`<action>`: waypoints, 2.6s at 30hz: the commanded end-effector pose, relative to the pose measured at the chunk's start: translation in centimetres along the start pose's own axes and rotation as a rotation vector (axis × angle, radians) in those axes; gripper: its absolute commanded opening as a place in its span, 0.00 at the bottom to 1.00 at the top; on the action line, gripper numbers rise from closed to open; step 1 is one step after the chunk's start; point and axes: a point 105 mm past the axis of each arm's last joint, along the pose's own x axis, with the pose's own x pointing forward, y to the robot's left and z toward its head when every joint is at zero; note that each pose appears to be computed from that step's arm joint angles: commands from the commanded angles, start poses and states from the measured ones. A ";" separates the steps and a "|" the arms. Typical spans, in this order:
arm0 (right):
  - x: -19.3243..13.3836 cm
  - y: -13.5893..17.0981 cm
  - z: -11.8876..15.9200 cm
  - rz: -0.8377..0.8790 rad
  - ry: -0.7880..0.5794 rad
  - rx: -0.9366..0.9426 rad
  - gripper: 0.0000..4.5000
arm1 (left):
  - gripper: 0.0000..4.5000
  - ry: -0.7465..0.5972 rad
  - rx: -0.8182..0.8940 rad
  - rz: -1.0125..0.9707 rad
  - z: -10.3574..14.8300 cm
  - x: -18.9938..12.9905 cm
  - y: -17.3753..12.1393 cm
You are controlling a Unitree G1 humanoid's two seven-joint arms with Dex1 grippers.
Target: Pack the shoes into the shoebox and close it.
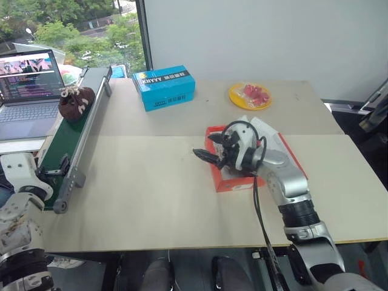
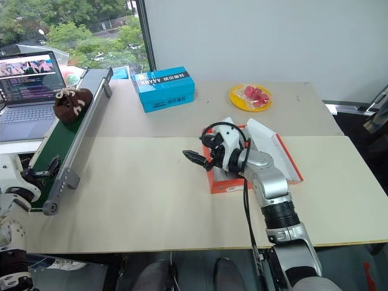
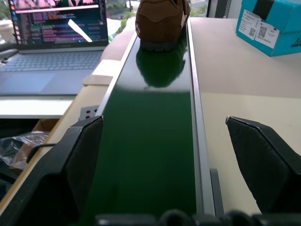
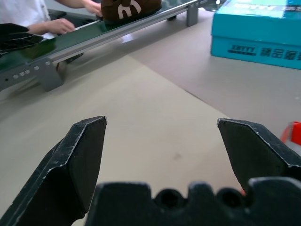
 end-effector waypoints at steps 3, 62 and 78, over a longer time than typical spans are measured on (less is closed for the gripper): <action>-0.5 0.0 1.4 0.000 -0.035 -0.042 1.00 | 0.99 -0.050 0.070 0.011 1.8 0.4 1.2; 1.4 -2.3 8.1 -0.176 -0.278 0.482 1.00 | 0.57 -0.152 -0.351 -0.780 7.7 -0.2 -33.2; 0.2 -5.7 7.8 -0.269 -0.309 0.536 1.00 | 0.57 -0.168 -0.364 -0.788 9.2 -2.4 -32.8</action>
